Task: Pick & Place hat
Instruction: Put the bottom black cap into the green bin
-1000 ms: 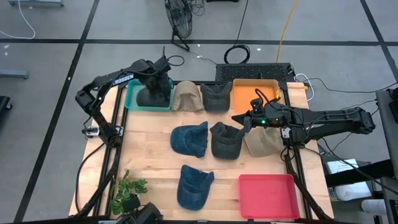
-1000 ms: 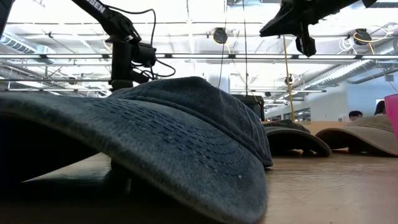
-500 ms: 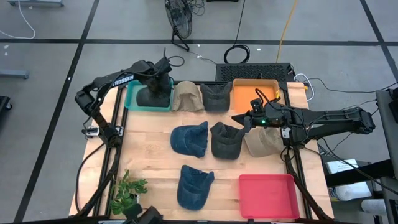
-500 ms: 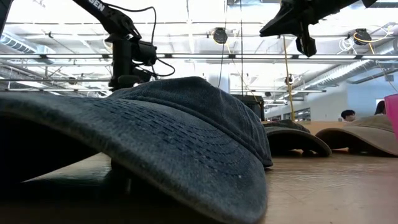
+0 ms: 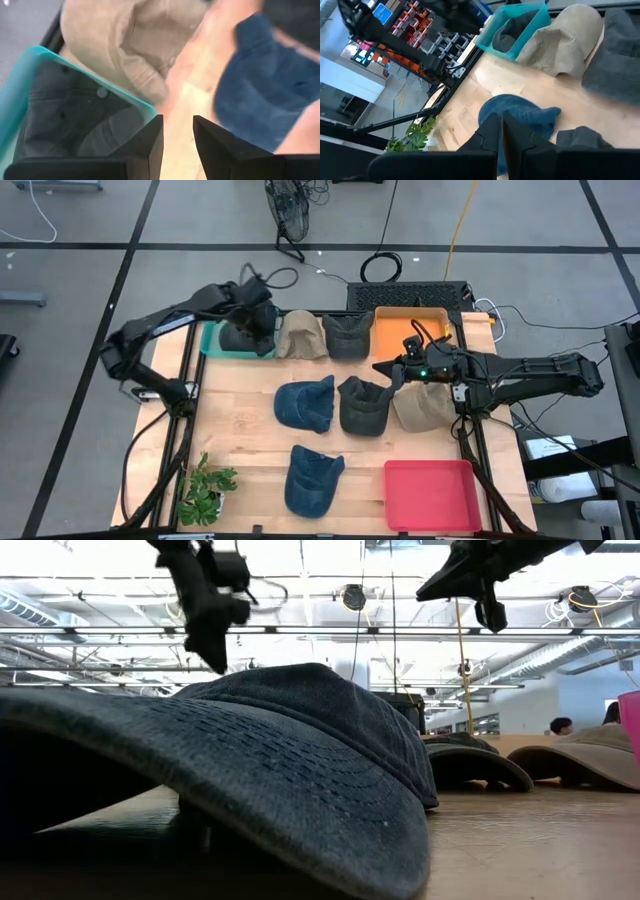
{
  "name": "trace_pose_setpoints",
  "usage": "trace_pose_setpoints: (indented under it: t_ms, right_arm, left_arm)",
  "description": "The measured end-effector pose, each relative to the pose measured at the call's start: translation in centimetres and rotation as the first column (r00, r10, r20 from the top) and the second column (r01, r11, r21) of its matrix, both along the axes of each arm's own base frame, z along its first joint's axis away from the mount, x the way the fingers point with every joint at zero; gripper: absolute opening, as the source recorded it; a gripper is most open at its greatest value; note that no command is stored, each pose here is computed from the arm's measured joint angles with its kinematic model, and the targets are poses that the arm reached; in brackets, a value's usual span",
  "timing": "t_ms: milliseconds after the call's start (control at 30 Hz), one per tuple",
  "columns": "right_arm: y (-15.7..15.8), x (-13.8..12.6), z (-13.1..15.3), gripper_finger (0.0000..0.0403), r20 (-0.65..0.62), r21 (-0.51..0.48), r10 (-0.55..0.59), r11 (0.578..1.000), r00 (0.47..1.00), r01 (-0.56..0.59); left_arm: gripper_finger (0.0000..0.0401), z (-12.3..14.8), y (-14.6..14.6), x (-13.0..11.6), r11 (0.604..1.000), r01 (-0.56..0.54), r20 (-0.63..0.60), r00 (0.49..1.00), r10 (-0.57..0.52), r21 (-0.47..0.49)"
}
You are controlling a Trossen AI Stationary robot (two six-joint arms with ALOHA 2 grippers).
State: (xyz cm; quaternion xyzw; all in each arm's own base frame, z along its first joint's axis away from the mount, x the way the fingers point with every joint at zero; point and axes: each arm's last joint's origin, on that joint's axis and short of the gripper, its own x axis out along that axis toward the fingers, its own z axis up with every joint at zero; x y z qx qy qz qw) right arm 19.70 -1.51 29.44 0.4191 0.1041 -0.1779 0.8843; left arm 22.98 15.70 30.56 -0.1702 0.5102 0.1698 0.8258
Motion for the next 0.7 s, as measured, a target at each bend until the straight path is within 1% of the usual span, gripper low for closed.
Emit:
trace_pose_setpoints:
  t_ms: [100, 200, 267, 333, 400, 467, 567, 700]
  right_arm:
    - [-0.8, 0.2, 0.4, 0.0000, 0.046, -0.032, -0.027, 0.999, 0.999, 0.029]
    - [-2.2, 0.7, 1.4, 0.0000, 0.157, -0.061, -0.084, 0.994, 0.984, 0.094]
    - [-3.1, 1.1, 2.0, 0.0000, 0.230, -0.085, -0.080, 0.991, 0.970, 0.102]
    - [-3.8, 1.6, 2.3, 0.0000, 0.239, -0.104, -0.044, 0.992, 0.970, 0.071]
    - [-4.3, 2.4, 2.4, 0.0000, 0.199, -0.125, 0.005, 0.992, 0.980, 0.020]
    - [-4.6, 3.2, 2.7, 0.0000, 0.143, -0.144, 0.064, 0.989, 0.988, -0.044]
    - [-5.0, 4.6, 3.5, 0.0000, 0.031, -0.155, 0.176, 0.973, 0.984, -0.169]
    - [-5.5, 6.2, 4.1, 0.0000, -0.166, -0.127, 0.277, 0.946, 0.947, -0.299]
  left_arm:
    - [0.0118, 2.6, -2.1, -0.8, 0.999, -0.012, 0.118, 0.993, 0.008, 0.040]
    - [0.0118, 5.0, -3.7, -1.6, 0.994, 0.005, 0.249, 0.968, -0.032, 0.109]
    - [0.0118, 6.5, -4.6, -2.0, 0.987, 0.018, 0.348, 0.935, -0.074, 0.161]
    - [0.0118, 7.6, -5.3, -2.5, 0.985, 0.026, 0.425, 0.900, -0.098, 0.173]
    - [0.0118, 8.5, -6.0, -2.9, 0.985, 0.030, 0.488, 0.866, -0.109, 0.168]
    - [0.0118, 9.1, -6.6, -3.3, 0.985, 0.035, 0.519, 0.846, -0.119, 0.170]
    - [0.0118, 9.5, -7.0, -3.7, 0.976, 0.060, 0.522, 0.837, -0.163, 0.208]
    - [0.0118, 9.5, -7.1, -3.9, 0.973, 0.073, 0.512, 0.840, -0.179, 0.221]
